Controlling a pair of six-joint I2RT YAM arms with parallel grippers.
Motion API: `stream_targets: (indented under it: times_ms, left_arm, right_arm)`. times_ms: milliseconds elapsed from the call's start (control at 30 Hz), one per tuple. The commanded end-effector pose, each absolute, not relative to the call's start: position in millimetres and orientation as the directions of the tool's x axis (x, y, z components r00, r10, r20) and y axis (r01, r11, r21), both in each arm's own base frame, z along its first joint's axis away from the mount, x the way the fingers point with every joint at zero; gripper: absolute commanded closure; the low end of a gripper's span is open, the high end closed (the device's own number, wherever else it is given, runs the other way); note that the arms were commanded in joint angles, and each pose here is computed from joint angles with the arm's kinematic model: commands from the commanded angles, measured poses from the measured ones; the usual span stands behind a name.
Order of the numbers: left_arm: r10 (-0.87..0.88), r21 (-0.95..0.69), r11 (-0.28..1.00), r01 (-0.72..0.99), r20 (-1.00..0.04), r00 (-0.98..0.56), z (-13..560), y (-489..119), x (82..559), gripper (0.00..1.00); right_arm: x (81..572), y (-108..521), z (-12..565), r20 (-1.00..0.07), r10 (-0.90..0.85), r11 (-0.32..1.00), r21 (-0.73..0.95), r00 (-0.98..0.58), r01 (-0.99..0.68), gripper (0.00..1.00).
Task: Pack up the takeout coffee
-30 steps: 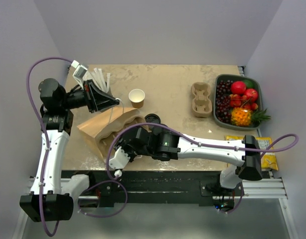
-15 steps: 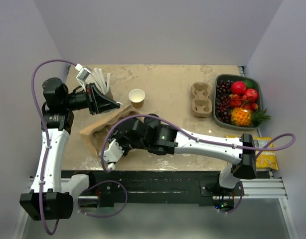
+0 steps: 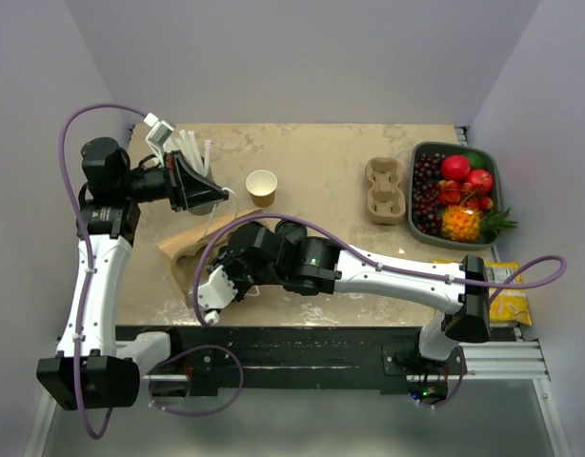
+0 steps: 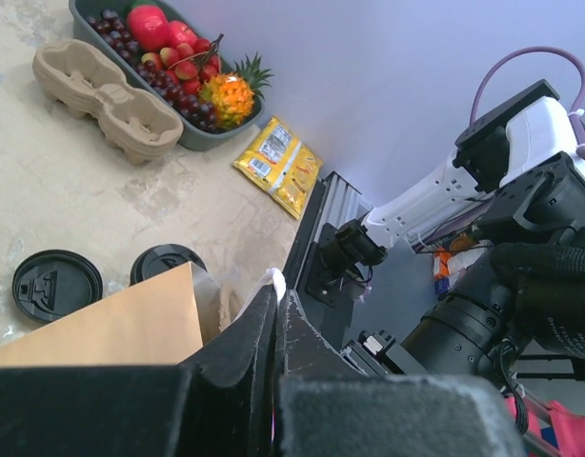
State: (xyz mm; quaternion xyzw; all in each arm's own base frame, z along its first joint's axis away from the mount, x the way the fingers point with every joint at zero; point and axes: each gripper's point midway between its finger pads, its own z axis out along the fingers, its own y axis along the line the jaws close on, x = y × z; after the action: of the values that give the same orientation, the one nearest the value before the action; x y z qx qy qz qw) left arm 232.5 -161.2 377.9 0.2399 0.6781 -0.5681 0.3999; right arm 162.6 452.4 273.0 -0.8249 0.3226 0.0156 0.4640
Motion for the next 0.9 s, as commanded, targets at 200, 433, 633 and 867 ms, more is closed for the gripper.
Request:
stream_targets:
  times_ms: [200,433,633,867]
  left_arm:
    - [-0.131,-0.575,0.23,0.785,-0.817,-0.561,383.3,-162.0,235.8,1.0]
    - [-0.133,-0.579,0.228,0.783,-0.815,-0.565,382.6,-162.5,234.3,1.0]
    - [-0.127,-0.577,0.217,0.787,-0.816,-0.563,383.9,-162.4,233.1,1.0]
    - [-0.113,-0.568,0.192,0.8,-0.823,-0.557,390.5,-162.9,231.5,1.0]
  right_arm:
    - [152.6,462.0,309.0,-0.377,-0.437,-0.33,-0.777,0.817,-0.535,1.0]
    - [145.6,466.8,299.3,-0.448,-0.442,-0.336,-0.72,0.777,-0.607,1.0]
    - [153.9,465.6,296.6,-0.428,-0.468,-0.322,-0.732,0.773,-0.6,1.0]
    - [162.6,455.3,287.3,-0.436,-0.5,-0.311,-0.716,0.748,-0.625,1.0]
